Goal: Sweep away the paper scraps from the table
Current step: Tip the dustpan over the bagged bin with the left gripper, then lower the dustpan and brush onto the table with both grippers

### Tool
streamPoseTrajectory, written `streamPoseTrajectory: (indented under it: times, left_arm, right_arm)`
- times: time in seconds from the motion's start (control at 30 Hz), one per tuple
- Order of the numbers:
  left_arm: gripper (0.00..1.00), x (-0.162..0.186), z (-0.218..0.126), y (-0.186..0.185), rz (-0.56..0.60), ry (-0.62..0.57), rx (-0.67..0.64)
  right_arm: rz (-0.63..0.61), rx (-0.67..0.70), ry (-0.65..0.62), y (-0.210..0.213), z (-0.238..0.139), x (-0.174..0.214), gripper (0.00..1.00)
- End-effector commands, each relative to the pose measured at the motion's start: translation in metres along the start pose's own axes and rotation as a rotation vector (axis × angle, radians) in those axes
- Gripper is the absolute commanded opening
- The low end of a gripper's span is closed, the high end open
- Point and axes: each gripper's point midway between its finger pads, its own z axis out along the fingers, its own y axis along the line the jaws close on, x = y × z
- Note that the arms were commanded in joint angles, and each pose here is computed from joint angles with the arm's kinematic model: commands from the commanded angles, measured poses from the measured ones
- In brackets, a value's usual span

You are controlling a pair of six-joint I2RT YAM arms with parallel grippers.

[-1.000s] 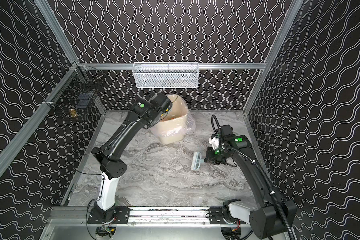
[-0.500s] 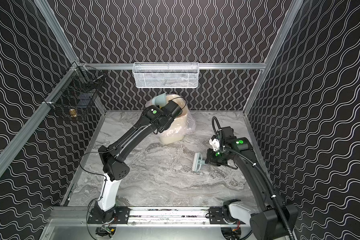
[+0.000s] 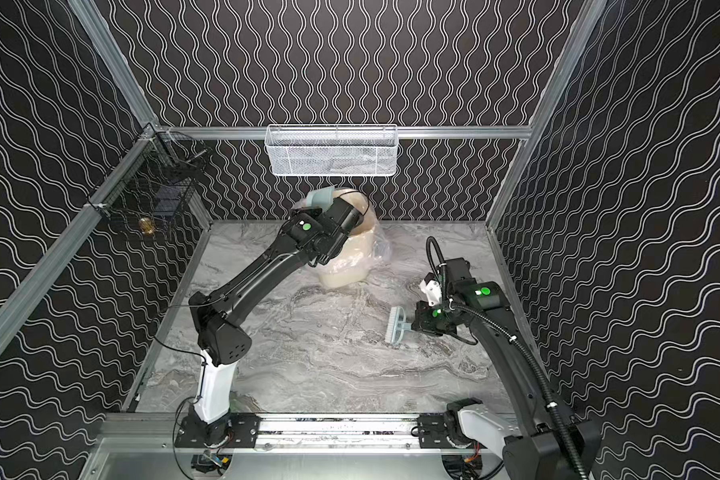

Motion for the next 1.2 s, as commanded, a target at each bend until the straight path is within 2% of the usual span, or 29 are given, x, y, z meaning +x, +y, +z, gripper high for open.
streamPoseTrajectory:
  times: [0.0,0.2,0.33,0.57,0.83,1.03,1.17]
  left_arm:
    - [0.00,0.005,-0.002,0.009,-0.039,-0.008,-0.011]
    - [0.00,0.019,-0.012,0.021,-0.279,-0.080,0.026]
    - [0.00,0.042,-0.025,0.008,-0.486,-0.140,0.167]
    - [0.00,0.077,-0.048,-0.046,-0.797,-0.164,0.453]
    - [0.00,0.110,-0.065,-0.109,-1.069,-0.136,0.656]
    - [0.00,0.126,-0.055,-0.160,-1.244,-0.090,0.785]
    - [0.00,0.120,-0.047,-0.189,-1.276,-0.070,0.856]
  right_arm:
    - [-0.001,-0.004,-0.032,0.001,-0.001,-0.006,0.00]
    - [0.004,0.002,-0.066,0.001,-0.005,-0.015,0.00]
    - [0.022,0.009,-0.113,-0.005,-0.010,-0.028,0.00]
    - [0.116,-0.007,-0.241,-0.021,-0.020,-0.072,0.00]
    - [0.250,-0.081,-0.329,-0.042,-0.011,-0.098,0.00]
    - [0.340,-0.101,-0.369,-0.067,-0.002,-0.113,0.00]
    - [0.410,-0.183,-0.379,-0.075,0.012,-0.111,0.00]
